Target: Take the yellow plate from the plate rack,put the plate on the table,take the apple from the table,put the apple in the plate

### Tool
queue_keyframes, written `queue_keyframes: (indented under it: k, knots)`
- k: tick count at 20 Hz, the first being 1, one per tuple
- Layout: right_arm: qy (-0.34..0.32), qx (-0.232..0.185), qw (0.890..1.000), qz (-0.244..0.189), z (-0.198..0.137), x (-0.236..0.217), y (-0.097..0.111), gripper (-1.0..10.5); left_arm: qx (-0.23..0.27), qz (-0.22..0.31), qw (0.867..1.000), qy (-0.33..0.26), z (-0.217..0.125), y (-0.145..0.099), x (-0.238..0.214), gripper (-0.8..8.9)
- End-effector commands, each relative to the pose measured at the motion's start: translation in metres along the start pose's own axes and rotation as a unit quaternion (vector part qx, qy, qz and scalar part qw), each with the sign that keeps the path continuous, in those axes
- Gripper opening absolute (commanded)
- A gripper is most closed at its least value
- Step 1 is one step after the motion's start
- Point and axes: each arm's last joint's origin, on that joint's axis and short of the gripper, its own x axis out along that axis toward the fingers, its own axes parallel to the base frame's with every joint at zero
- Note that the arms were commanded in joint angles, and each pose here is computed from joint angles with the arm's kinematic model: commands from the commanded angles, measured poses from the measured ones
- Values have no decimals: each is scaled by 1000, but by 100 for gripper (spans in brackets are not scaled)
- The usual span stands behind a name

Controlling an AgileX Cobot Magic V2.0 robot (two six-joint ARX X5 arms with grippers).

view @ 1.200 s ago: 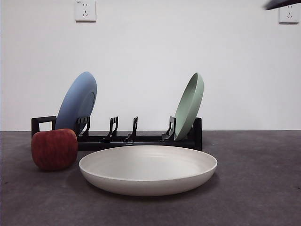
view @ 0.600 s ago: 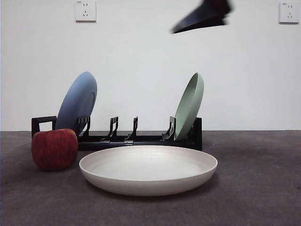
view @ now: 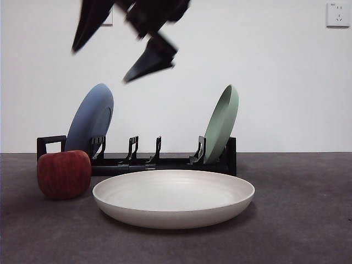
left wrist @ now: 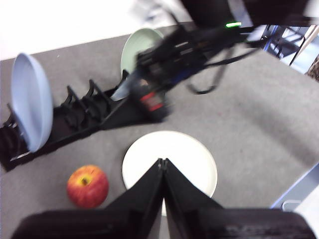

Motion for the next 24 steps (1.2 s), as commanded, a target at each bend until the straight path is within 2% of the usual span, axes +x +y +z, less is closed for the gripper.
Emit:
queue_keyframes:
  k: [1, 6, 10, 16, 24]
  knots:
    - [30, -20, 999, 1, 2, 36, 2, 639, -5, 3, 1000, 1, -2, 5, -8, -7]
    - [64, -24, 998, 12, -3, 89, 10, 641, 6, 10, 1000, 25, -3, 12, -23, -7]
    - [91, -25, 995, -12, -15, 114, 11, 691, 13, 13, 999, 41, -7, 13, -23, -7]
    - [122, -17, 992, -30, -27, 129, 6, 695, 18, 17, 998, 52, -9, 14, -24, -7]
    - [141, -8, 990, -23, -35, 137, 10, 694, 19, 16, 998, 52, -9, 14, -24, -7]
